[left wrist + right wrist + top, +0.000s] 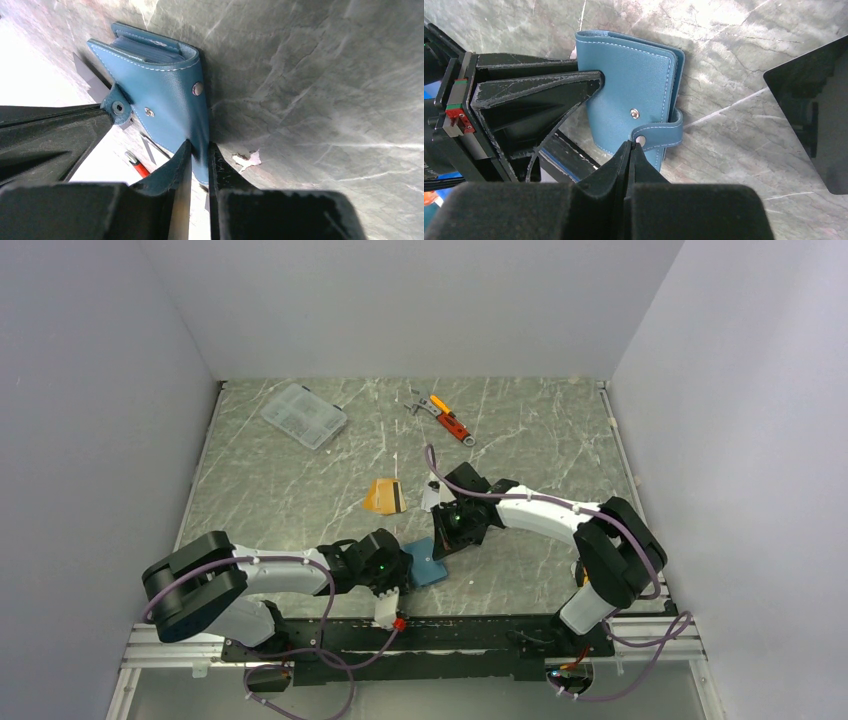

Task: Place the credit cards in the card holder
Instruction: Close the card holder at the center of the board.

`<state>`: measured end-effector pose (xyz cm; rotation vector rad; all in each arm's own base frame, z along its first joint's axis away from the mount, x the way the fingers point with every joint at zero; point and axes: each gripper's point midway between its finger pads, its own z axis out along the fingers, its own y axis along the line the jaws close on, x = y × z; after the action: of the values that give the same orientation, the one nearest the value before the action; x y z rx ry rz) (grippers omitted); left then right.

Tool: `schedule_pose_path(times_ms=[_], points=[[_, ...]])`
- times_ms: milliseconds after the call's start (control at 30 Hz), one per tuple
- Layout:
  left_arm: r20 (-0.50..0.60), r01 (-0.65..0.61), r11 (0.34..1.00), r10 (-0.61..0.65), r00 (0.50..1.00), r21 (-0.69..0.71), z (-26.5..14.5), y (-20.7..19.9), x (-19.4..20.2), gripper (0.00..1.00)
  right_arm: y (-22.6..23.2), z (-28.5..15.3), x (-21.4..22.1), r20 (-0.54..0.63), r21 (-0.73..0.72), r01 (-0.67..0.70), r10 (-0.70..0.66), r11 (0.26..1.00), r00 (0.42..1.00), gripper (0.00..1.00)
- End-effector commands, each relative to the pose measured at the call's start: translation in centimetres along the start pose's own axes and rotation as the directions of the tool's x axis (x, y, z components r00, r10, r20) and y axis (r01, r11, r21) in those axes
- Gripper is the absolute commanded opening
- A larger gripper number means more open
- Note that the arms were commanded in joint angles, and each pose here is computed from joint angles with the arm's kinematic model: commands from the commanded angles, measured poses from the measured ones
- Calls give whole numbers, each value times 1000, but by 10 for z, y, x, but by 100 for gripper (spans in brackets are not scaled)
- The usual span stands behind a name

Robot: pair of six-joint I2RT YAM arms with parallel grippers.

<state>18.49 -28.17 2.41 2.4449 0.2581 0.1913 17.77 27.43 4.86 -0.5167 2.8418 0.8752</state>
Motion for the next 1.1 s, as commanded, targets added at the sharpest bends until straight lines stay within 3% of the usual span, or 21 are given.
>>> schedule_pose_path(times_ms=[0, 1067], points=[[38, 10, 991, -16, 999, 135, 1, -42, -13, 5, 7, 0, 4, -12, -49, 5, -5, 999, 1000, 0], [31, 10, 992, -14, 999, 123, 0, -40, -12, 3, 10, 12, -20, 26, -46, 6, -5, 999, 1000, 0]])
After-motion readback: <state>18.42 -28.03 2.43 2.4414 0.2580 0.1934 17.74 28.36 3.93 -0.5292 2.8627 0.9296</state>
